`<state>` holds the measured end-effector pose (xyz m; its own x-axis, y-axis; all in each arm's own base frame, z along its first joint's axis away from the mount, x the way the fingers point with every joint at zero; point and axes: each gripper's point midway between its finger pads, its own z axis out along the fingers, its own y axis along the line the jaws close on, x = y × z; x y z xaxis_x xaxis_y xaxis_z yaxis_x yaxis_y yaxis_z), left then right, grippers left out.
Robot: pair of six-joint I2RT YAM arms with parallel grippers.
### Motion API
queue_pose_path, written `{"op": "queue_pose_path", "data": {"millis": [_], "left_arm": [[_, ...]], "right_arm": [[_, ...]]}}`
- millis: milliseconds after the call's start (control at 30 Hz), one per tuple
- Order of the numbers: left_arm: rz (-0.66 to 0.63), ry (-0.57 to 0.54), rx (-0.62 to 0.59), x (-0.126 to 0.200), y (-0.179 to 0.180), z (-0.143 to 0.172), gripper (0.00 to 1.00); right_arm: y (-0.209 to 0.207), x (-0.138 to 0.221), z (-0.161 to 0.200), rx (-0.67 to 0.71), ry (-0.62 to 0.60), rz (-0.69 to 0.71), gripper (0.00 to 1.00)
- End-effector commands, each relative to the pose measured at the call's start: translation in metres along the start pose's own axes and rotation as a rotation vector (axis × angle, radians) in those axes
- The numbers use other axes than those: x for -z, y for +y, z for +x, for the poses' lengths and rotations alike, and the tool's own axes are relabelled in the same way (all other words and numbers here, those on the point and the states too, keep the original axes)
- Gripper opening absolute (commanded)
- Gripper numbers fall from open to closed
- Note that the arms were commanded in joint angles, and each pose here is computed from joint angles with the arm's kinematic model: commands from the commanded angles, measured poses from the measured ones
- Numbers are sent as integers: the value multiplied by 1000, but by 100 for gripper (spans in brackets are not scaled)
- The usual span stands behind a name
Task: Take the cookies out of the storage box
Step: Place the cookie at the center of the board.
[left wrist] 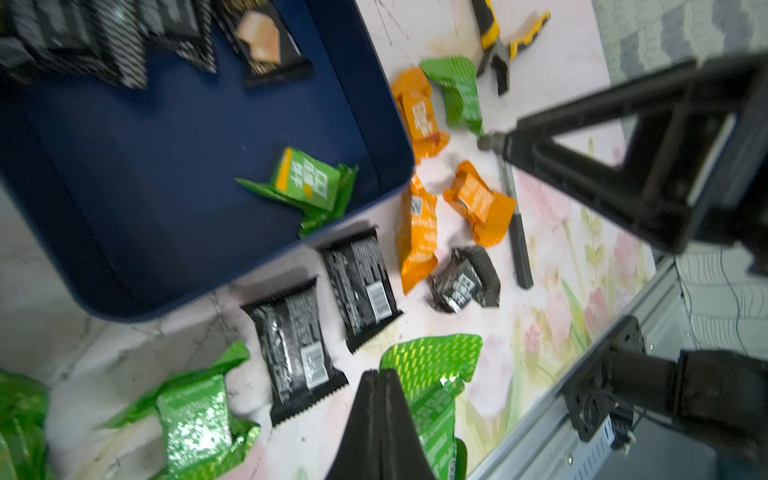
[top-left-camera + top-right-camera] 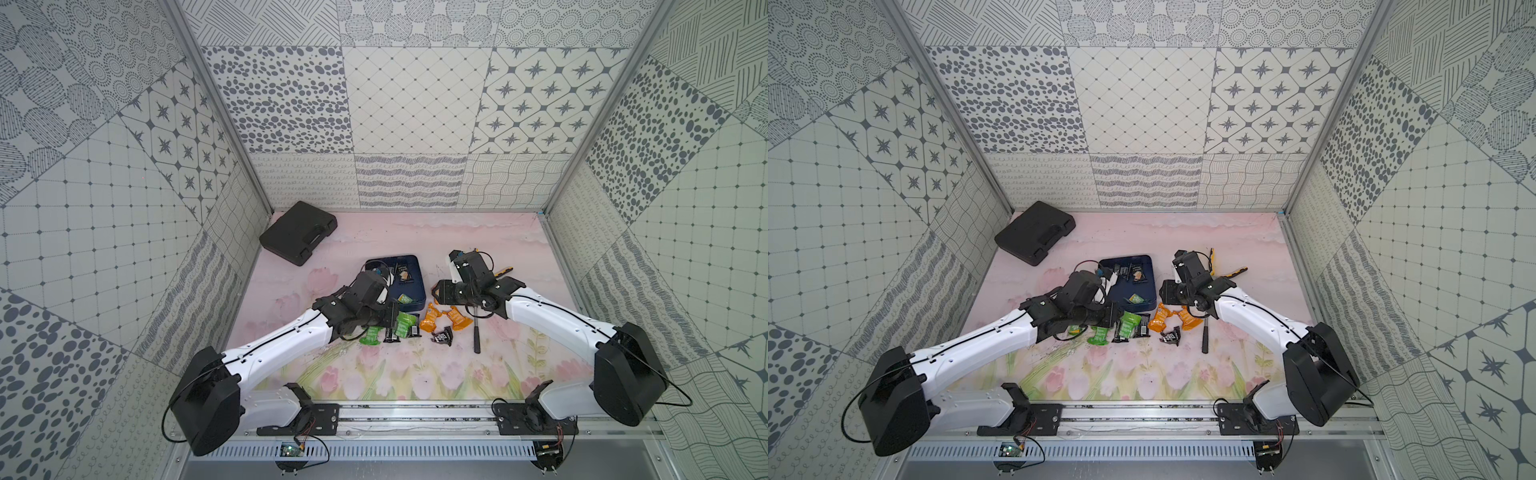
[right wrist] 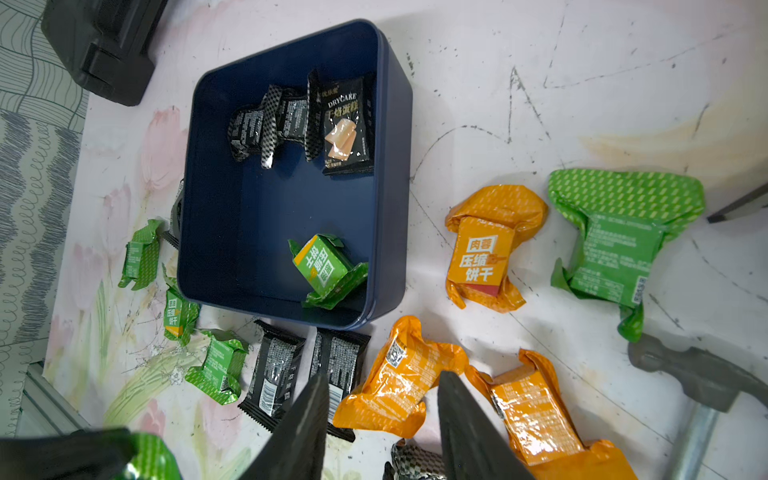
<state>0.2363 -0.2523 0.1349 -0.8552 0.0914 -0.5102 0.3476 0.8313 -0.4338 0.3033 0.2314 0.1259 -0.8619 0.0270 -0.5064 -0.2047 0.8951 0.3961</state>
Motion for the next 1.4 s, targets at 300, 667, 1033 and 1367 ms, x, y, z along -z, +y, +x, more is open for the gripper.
{"op": "queue_pose_path", "data": {"millis": [300,667,1033,1367], "left_arm": [[62,79,-286,-49,-53,60,0],[-35,47,-329,-89,-47,45,0],[-116,-4,-363,-86,-37,32,27],[-150,-253,-190,-22,-30,-28,38]], "right_arm": [[-11,18,18,-28,-17,-2,46],[-17,28,25,-29,-31,7,45],[-15,31,16,-9,-53,13,45],[3,25,-6,42,-41,-5,47]]}}
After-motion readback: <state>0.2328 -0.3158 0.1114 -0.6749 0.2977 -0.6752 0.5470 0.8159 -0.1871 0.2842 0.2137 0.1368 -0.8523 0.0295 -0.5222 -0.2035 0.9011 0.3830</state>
